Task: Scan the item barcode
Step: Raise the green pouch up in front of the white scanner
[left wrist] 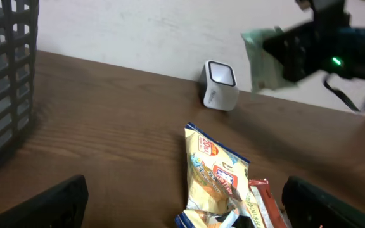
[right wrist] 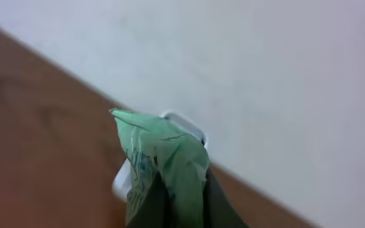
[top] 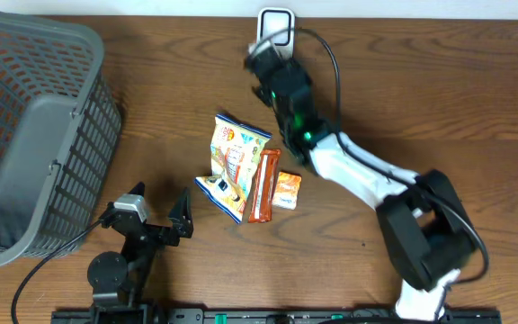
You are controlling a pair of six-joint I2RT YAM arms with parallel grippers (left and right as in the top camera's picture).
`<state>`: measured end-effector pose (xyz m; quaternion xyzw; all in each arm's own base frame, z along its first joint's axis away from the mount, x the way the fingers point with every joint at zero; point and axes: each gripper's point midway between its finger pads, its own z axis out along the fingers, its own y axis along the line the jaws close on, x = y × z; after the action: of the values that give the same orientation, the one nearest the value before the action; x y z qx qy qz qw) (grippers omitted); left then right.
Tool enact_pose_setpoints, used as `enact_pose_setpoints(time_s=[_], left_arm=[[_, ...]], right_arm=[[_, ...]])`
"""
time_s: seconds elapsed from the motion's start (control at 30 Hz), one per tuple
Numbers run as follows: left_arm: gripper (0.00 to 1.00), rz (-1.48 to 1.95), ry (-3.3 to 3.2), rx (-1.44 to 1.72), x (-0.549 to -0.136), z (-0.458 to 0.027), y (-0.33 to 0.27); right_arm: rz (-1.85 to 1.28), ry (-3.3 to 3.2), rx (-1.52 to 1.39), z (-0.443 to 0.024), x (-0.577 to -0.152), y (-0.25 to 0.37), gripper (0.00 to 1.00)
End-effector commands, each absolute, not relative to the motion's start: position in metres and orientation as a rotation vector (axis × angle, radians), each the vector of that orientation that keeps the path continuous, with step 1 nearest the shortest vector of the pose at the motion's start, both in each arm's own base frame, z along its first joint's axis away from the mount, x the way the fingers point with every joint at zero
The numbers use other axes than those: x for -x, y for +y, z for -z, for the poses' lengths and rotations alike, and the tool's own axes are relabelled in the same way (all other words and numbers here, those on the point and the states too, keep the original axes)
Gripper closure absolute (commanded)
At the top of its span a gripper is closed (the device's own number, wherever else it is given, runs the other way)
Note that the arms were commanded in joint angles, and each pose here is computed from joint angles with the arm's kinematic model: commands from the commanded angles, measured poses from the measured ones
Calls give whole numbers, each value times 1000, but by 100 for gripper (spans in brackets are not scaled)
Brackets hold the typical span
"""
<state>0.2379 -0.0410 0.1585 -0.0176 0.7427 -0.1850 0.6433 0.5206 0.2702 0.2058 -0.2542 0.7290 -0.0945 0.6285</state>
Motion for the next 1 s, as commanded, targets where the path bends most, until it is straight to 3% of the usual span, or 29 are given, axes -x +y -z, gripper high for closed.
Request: enact_pose_setpoints(time_s=[0.0, 0.43, 0.97], left_arm=[[2, 432, 1730, 40, -238, -143, -42], [2, 432, 1730, 40, -238, -143, -42], [2, 432, 1730, 40, -238, -143, -42]], right_arm=[[328, 1609, 592, -224, -551, 270, 99], [670, 1457, 682, -211, -633, 293, 99], [709, 1454, 603, -197, -648, 275, 99]])
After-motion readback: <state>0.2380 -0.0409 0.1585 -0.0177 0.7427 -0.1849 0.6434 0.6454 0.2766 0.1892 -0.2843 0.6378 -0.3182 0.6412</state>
